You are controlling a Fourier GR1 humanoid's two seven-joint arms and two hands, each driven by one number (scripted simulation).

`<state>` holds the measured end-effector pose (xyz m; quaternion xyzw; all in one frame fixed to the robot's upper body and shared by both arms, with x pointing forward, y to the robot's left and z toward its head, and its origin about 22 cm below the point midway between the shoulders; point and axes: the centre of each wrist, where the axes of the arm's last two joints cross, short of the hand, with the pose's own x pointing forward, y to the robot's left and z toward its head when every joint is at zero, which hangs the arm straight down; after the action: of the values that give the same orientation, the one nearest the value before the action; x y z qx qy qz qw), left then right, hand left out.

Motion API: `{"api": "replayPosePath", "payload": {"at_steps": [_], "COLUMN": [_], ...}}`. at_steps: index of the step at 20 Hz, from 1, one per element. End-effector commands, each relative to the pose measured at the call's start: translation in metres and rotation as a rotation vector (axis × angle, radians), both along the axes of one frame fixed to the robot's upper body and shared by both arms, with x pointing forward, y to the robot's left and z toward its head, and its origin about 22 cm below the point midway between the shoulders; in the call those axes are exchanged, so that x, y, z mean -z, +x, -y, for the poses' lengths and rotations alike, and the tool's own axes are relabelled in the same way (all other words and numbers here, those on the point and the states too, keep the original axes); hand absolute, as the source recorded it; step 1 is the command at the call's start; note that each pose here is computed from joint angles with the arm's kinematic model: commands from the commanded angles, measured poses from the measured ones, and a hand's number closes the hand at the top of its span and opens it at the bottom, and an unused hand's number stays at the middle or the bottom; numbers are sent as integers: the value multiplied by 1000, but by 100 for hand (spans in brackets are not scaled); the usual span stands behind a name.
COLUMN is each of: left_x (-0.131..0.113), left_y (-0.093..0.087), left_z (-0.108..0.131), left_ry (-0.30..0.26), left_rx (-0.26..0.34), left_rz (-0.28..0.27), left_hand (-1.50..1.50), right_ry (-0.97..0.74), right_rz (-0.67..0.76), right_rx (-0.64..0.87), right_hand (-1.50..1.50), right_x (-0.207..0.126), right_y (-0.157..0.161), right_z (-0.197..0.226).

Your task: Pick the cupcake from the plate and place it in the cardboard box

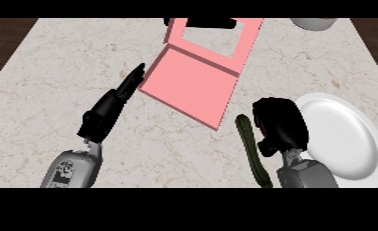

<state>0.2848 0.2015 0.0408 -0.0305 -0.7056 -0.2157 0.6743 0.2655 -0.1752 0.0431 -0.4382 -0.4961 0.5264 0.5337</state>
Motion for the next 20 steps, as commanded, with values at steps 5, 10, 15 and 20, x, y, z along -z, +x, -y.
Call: {"api": "replayPosePath", "payload": {"at_steps": [5,10,15,20], "left_x": [-5,-3,-6,-1], "left_y": [7,9,11,12], "left_z": [10,17,19,18], "left_ry": [-6,-1,-5,0], "left_rx": [29,40,48,30], "left_rz": [4,-7,4,-4], "left_hand": [0,0,0,0], "right_ry": [33,82,179,262], "right_rz": [272,357,494,555], "right_rx": [128,128,170,222], "right_hand": [150,150,150,150], "right_x": [-49,-82,-106,-131], "right_y": [-24,-57,-77,-80], "right_z": [-98,-145,-168,-173]}}
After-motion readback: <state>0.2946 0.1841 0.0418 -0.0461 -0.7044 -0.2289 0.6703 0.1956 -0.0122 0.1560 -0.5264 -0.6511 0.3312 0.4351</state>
